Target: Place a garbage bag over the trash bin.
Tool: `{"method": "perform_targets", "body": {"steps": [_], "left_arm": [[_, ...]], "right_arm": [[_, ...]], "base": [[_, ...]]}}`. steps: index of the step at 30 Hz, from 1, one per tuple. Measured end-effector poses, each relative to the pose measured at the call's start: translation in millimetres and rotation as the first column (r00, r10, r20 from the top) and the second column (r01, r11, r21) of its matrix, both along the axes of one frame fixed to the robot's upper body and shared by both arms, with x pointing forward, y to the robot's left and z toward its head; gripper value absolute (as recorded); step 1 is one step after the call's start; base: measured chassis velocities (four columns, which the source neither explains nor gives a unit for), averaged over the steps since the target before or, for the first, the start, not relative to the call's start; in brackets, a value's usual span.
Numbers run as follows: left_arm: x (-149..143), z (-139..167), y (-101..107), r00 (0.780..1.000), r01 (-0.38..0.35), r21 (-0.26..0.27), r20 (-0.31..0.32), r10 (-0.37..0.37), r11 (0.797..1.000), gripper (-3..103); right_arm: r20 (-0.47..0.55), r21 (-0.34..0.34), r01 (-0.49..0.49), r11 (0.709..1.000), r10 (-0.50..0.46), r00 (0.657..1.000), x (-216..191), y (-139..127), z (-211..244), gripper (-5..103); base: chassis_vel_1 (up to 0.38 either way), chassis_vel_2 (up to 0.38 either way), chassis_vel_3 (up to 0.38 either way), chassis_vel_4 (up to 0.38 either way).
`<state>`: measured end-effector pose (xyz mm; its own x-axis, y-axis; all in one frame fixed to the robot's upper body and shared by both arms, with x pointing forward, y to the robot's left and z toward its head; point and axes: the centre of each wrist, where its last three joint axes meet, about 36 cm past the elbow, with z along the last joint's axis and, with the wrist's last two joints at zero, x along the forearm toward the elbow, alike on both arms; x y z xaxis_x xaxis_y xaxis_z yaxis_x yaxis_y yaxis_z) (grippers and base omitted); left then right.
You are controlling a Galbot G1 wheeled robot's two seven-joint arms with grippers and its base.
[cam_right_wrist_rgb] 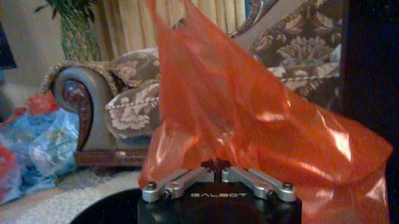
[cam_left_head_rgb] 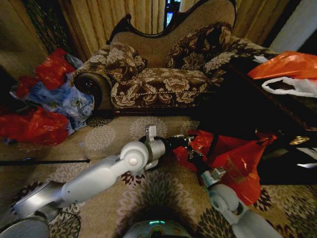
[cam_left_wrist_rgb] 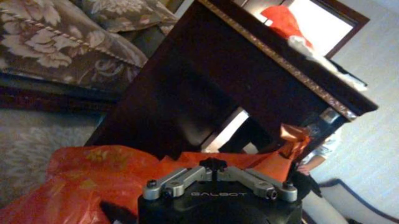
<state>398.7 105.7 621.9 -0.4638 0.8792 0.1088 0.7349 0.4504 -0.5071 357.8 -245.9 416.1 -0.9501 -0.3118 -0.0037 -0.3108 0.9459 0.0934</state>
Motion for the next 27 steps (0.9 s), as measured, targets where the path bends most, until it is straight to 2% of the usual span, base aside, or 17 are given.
{"method": "perform_targets", "body": {"steps": [6,13,16,19,23,27], "left_arm": [[-14,16,5,1.0,0.023,-0.019,0.015,-0.023,1.0,0],[-31,16,17,1.0,0.025,-0.028,0.005,-0.025,0.999,0],[-36,15,23,1.0,0.016,-0.036,-0.001,-0.016,0.999,0],[-44,13,41,1.0,-0.027,-0.048,-0.005,0.027,0.998,0],[-48,6,57,0.998,-0.061,-0.038,-0.002,0.061,0.997,0],[-54,0,64,0.998,-0.067,-0.029,-0.007,0.066,0.997,0]], "right_arm": [[-0.014,-0.004,0.04,0.999,-0.04,0.999,7,-5,-13,0],[-0.007,-0.017,0.058,0.998,-0.059,0.998,16,-9,-15,0],[-0.005,-0.018,0.065,0.998,-0.065,0.998,20,-10,-16,0],[0.009,-0.028,0.074,0.997,-0.074,0.997,23,-12,-15,0],[0.037,-0.022,0.061,0.998,-0.06,0.998,23,-9,-1,0],[0.048,-0.001,0.054,0.999,-0.054,0.997,27,-2,12,0]], "base": [[0.0,0.0,0.0,0.0],[0.0,0.0,0.0,0.0],[0.0,0.0,0.0,0.0],[0.0,0.0,0.0,0.0],[0.0,0.0,0.0,0.0],[0.0,0.0,0.0,0.0]]}}
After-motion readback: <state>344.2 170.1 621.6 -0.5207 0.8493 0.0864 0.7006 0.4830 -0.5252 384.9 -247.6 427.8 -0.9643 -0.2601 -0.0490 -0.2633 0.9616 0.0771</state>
